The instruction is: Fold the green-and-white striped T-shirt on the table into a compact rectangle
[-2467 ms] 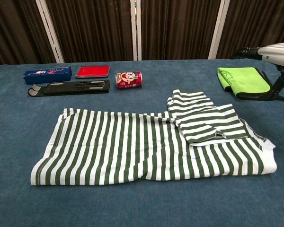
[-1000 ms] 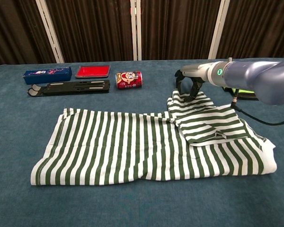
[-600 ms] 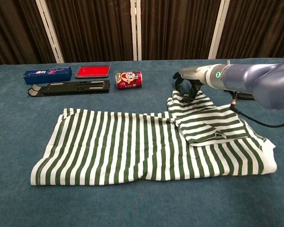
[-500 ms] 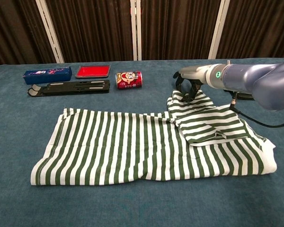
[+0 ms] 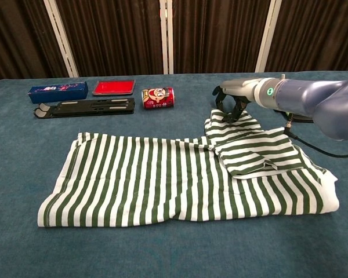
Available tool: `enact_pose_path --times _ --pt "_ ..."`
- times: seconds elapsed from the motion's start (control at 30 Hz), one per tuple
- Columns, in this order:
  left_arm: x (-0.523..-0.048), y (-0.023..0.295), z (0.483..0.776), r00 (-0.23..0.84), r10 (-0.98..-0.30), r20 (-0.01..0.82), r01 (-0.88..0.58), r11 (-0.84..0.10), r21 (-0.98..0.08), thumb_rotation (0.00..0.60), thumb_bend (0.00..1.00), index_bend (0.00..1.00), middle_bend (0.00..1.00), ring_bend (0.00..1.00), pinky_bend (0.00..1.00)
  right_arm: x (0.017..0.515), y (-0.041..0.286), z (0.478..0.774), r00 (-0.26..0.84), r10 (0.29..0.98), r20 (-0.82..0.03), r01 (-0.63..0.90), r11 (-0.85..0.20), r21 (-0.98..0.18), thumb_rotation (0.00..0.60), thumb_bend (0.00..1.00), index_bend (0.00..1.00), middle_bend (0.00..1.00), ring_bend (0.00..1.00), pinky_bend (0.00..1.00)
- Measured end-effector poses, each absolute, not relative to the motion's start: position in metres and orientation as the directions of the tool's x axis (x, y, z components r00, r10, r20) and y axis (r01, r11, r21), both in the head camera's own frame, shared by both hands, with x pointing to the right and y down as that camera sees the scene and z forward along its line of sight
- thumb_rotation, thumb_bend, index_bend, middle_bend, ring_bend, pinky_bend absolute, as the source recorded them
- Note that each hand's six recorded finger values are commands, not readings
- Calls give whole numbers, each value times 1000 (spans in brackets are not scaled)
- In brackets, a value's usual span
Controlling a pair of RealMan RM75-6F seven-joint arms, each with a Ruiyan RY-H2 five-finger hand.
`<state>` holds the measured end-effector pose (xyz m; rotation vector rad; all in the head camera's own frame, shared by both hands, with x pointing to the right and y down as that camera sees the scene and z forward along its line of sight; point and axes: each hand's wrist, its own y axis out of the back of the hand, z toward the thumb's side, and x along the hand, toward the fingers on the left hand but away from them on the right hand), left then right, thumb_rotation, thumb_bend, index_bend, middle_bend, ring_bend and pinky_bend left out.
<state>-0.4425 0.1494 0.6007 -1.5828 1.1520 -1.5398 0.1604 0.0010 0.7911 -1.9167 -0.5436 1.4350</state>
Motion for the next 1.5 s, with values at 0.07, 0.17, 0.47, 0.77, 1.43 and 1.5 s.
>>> enact_pose_path --times 0.07,0.17,0.47,0.77,1.43,1.5 --pt "-442 149 601 -69 -903 425 -152 -411 -899 600 0 0 0 0 0 161 1 790 312 681 -662 -62 -681 -730 600 383 686 61 0 0" --pt "-442 150 601 -68 -903 424 -152 -411 -899 600 0 0 0 0 0 163 1 789 319 685 -655 -63 -674 -736 600 385 687 63 0 0" --pt "-439 151 599 -56 -904 423 -157 -411 -898 600 0 0 0 0 0 169 5 783 364 692 -624 -79 -644 -761 600 398 693 72 0 0" --pt "-435 153 596 -39 -907 420 -164 -409 -898 600 0 0 0 0 0 174 22 773 442 686 -579 -94 -606 -790 600 403 696 75 0 0" --pt "-427 158 586 1 -911 412 -190 -404 -895 600 0 0 0 0 0 182 55 739 527 695 -488 -158 -484 -861 600 411 702 81 0 0" --pt "-426 158 585 4 -912 410 -193 -403 -894 600 0 0 0 0 0 183 57 735 530 696 -484 -162 -477 -864 600 412 703 82 0 0"
